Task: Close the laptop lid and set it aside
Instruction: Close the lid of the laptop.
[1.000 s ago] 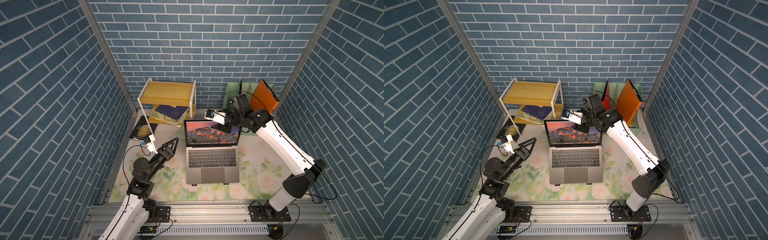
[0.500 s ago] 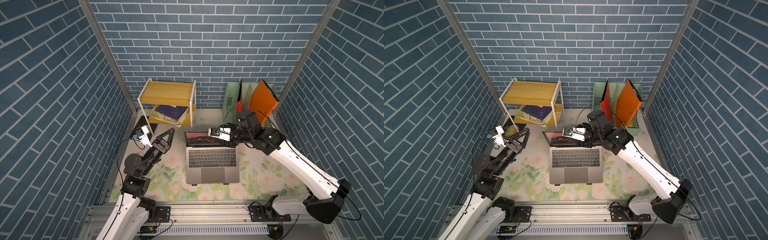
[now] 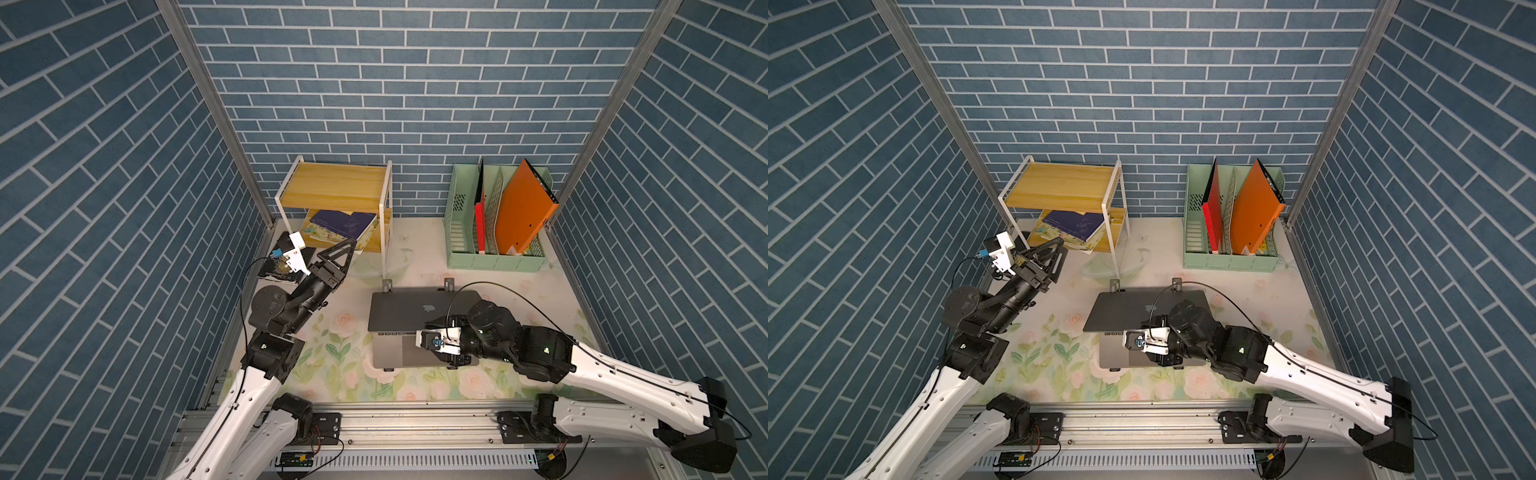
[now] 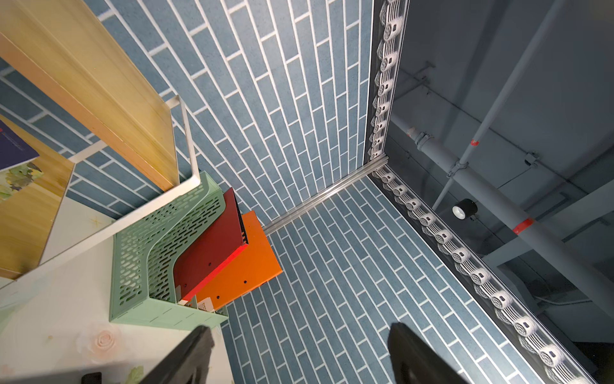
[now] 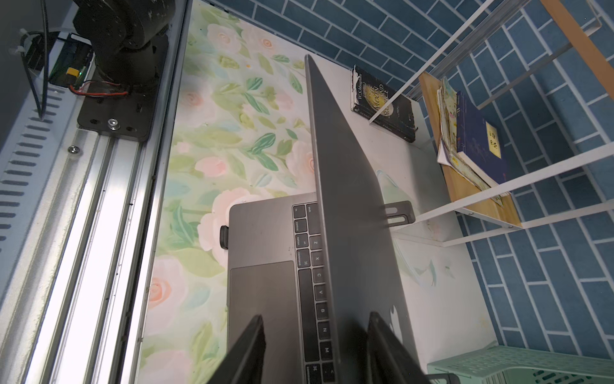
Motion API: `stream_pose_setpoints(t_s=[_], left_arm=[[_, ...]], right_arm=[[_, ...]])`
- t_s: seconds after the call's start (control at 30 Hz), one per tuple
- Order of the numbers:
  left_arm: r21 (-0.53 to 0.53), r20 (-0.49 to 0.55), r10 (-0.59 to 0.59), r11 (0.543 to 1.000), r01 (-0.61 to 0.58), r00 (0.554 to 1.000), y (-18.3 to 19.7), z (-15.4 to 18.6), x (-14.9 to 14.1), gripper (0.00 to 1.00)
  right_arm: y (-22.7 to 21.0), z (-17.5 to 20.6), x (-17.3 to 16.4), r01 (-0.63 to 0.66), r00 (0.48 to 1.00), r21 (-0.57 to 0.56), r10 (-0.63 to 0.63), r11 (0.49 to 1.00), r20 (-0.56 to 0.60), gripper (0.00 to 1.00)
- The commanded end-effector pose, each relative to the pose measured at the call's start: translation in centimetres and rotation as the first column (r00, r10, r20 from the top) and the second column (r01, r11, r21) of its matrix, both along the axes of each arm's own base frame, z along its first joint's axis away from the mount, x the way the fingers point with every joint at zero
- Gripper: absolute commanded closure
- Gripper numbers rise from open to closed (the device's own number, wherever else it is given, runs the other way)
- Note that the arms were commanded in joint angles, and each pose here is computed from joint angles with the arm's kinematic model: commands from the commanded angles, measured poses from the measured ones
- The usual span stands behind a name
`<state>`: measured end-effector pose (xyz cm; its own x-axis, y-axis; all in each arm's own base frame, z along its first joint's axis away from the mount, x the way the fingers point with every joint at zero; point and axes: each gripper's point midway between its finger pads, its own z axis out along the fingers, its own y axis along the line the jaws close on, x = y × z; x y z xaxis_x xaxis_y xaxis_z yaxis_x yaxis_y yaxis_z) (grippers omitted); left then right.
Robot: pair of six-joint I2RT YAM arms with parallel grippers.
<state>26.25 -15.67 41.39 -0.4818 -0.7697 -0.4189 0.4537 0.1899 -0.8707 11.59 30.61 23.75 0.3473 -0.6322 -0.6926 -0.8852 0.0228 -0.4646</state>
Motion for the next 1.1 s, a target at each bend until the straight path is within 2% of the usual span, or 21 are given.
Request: stream_pose_setpoints(t_s=[0.0,0.07,0.1,0.17,0.33,0.43,0.53,0.6,0.63,0.67,0.7,0.83,0.87,0.9,1.07], left_arm=[[0.014,-0.018,-0.031,0.999,0.032,0.999,-1.1,0.1,-0.4,0.14],[0.021,-0.043,-0.045,0.999,0.046,0.998,-1.7,-0.4,-0.5,0.17],[0.047,-0.042,-0.048,0.998,0.05,0.998,-2.2,-0.7,-0.5,0.17],[0.071,-0.064,-0.066,0.995,0.07,0.996,-3.1,-1.3,-0.4,0.19],[0.116,-0.097,-0.15,0.98,0.161,0.984,-6.0,-1.8,-0.9,0.21],[0.165,-0.093,-0.158,0.971,0.172,0.983,-7.1,-1.7,-1.2,0.22],[0.234,-0.086,-0.146,0.959,0.162,0.986,-7.9,-1.8,-1.0,0.24],[0.271,-0.075,-0.145,0.949,0.161,0.987,-8.5,-1.9,-0.8,0.26],[0.285,-0.069,-0.144,0.945,0.158,0.987,-8.8,-1.9,-0.7,0.26],[0.302,-0.063,-0.14,0.941,0.153,0.988,-9.2,-2.0,-0.6,0.26],[0.316,-0.062,-0.133,0.938,0.145,0.989,-9.5,-2.3,-0.5,0.25],[0.357,-0.089,-0.075,0.928,0.102,0.993,-9.6,-3.8,0.4,0.25],[0.369,-0.1,-0.054,0.925,0.087,0.993,-9.3,-4.4,0.6,0.24],[0.38,-0.108,-0.035,0.922,0.074,0.993,-9.1,-4.8,0.8,0.24],[0.415,-0.124,0.027,0.909,0.027,0.992,-8.1,-6.1,1.2,0.23]], right_arm=[[-0.5,0.1,0.2,0.121,0.992,0.048,-0.118,0.992,-0.054,0.4],[-0.7,1.1,0.5,0.157,0.986,0.099,-0.151,0.983,-0.063,0.34],[-0.8,2.1,0.6,0.171,0.984,0.141,-0.162,0.975,-0.067,0.26],[-1.1,4.2,0.7,0.198,0.98,0.24,-0.182,0.95,-0.086,0.17],[-1.4,9.5,-0.5,0.199,0.974,0.498,-0.114,0.844,-0.195,0.11],[-1.9,12.1,-0.4,0.294,0.937,0.623,-0.089,0.725,-0.339,0.08],[-3.3,13.5,1.5,0.535,0.807,0.661,-0.087,0.526,-0.585,0.07],[-3.5,13.7,2.2,0.642,0.714,0.627,-0.045,0.442,-0.699,0.13],[-3.5,13.4,2.5,0.683,0.673,0.596,-0.046,0.423,-0.738,0.17],[-3.3,13.2,2.7,0.701,0.652,0.576,-0.052,0.421,-0.756,0.22],[-3.1,12.6,3.2,0.742,0.607,0.52,-0.095,0.423,-0.789,0.34],[-2.7,10.1,4.7,0.842,0.476,0.318,-0.322,0.436,-0.818,0.68],[-2.8,9.9,4.9,0.856,0.452,0.282,-0.364,0.433,-0.814,0.73],[-2.9,9.2,5.1,0.871,0.422,0.229,-0.422,0.435,-0.802,0.78],[-2.2,7.1,5.1,0.874,0.371,0.075,-0.56,0.48,-0.741,0.83]])
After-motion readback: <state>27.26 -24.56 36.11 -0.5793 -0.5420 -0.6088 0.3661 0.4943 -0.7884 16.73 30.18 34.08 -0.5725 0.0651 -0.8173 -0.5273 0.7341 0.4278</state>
